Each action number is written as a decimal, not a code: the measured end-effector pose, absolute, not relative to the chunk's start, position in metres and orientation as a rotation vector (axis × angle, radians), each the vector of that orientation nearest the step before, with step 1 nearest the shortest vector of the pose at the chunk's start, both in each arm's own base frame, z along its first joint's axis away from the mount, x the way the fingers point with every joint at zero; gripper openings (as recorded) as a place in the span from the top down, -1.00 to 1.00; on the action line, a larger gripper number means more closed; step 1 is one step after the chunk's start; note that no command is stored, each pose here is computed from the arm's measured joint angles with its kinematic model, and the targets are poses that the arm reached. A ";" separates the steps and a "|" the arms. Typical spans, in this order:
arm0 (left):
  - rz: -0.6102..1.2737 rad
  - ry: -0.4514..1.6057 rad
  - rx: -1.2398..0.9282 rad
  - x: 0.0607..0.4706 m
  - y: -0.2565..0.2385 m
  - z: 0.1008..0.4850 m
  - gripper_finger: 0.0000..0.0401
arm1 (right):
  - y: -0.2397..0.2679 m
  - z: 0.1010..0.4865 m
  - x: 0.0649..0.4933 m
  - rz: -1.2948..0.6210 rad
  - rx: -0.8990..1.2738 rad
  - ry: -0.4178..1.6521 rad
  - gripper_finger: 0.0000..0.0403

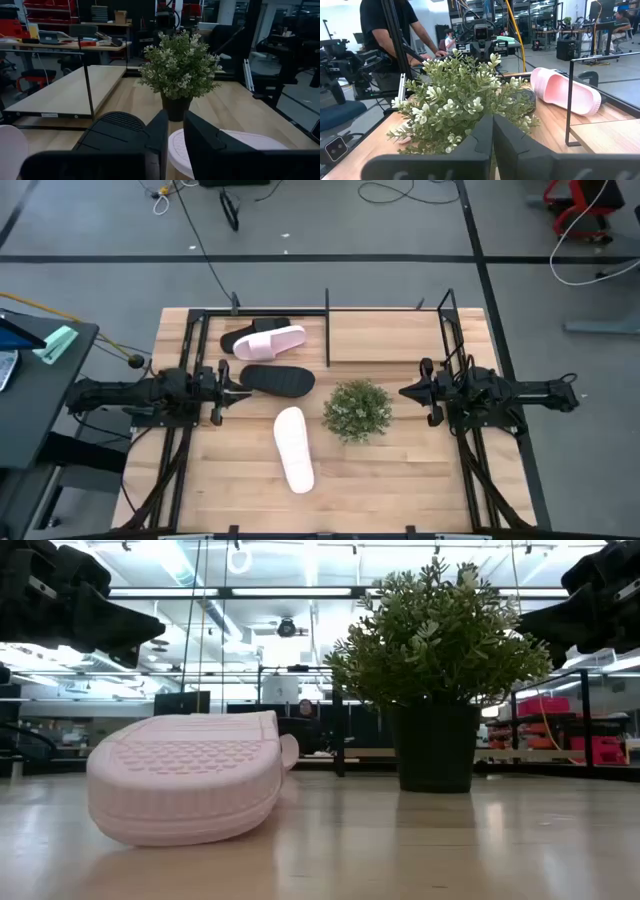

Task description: Pick and place slides into the shelf

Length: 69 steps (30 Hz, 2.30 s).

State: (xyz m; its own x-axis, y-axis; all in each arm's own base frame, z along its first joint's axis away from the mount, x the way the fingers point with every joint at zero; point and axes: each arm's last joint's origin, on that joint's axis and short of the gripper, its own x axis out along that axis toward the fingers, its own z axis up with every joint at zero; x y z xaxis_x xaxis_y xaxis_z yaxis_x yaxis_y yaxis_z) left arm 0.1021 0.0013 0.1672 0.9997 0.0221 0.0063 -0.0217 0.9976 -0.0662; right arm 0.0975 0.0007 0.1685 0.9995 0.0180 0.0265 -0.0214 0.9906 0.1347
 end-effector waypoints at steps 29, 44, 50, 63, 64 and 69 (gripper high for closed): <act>0.022 -0.007 -0.066 0.102 0.001 0.167 0.69 | 0.001 0.168 0.097 0.020 0.135 -0.025 0.91; 0.022 -0.007 -0.066 0.102 0.001 0.167 0.66 | 0.001 0.168 0.097 0.020 0.135 -0.025 0.91; 0.022 -0.007 -0.066 0.102 0.001 0.167 0.68 | 0.001 0.168 0.097 0.020 0.135 -0.025 0.91; 0.022 -0.007 -0.066 0.102 0.001 0.167 0.68 | 0.001 0.169 0.097 0.020 0.135 -0.026 0.91; 0.022 -0.007 -0.066 0.102 0.001 0.167 0.67 | 0.001 0.168 0.097 0.020 0.135 -0.026 0.91; 0.022 -0.007 -0.066 0.102 0.001 0.167 0.66 | 0.001 0.169 0.097 0.020 0.135 -0.026 0.91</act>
State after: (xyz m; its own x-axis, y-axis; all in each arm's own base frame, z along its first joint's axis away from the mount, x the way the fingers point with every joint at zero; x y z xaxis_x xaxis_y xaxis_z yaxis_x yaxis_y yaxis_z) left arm 0.1022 0.0012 0.1672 0.9997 0.0220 0.0063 -0.0216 0.9976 -0.0659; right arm 0.0974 0.0007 0.1685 0.9995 0.0181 0.0272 -0.0216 0.9906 0.1347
